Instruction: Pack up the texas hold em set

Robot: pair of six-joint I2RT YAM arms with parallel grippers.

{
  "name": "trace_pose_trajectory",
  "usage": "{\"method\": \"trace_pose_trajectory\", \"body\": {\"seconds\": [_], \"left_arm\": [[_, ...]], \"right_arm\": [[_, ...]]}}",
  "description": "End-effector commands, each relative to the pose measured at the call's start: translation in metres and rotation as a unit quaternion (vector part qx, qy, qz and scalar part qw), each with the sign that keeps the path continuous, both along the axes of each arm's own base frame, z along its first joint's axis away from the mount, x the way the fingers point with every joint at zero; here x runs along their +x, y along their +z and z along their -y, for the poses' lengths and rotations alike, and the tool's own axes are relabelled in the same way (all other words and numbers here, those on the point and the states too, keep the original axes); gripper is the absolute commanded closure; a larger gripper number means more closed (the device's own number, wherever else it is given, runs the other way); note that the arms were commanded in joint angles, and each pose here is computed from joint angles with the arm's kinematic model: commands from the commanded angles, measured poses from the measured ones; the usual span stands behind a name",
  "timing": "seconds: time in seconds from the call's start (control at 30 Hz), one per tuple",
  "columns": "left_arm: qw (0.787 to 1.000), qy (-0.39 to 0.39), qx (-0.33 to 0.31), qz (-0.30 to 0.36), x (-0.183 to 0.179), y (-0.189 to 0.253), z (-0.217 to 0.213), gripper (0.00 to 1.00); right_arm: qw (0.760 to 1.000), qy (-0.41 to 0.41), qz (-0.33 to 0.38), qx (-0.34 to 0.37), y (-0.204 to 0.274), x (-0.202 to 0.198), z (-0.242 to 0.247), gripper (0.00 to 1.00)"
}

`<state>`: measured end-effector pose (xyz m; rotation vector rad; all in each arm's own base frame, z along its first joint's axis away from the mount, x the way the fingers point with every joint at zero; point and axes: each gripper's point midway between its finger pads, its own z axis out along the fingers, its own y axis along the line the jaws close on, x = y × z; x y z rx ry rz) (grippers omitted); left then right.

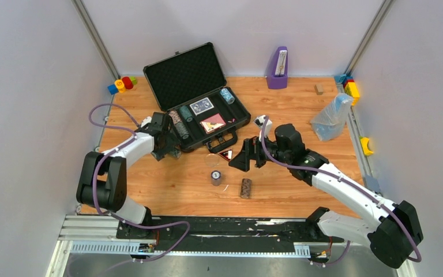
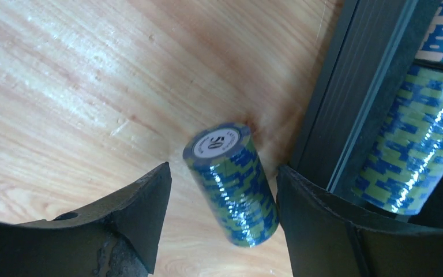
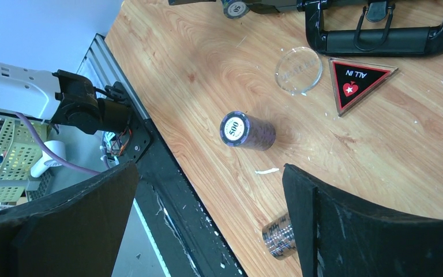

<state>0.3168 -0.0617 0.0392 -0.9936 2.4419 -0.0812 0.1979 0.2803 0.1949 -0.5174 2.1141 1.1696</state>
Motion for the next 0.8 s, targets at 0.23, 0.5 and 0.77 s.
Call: {"method": "trace_pose_trajectory", "body": {"seconds": [0.23,0.5,0.77], "left_arm": [[0.999,0.027,0.014,0.026,0.008,0.002,-0.01,0.54],[0.993,-0.048,-0.05,0.091,0.004,0.057,0.016,0.82],[0.955,-0.12,-0.128,0.24,0.033,0.137,0.053,0.85]], "right_arm": [[1.0,0.001,0.025,0.004,0.016,0.008,-0.006,0.01],[1.0,-0.004,0.031,-0.003,0.014,0.015,-0.007,0.01],[1.0,-0.011,0.025,-0.006,0.012,0.018,-0.008,0.02]]}}
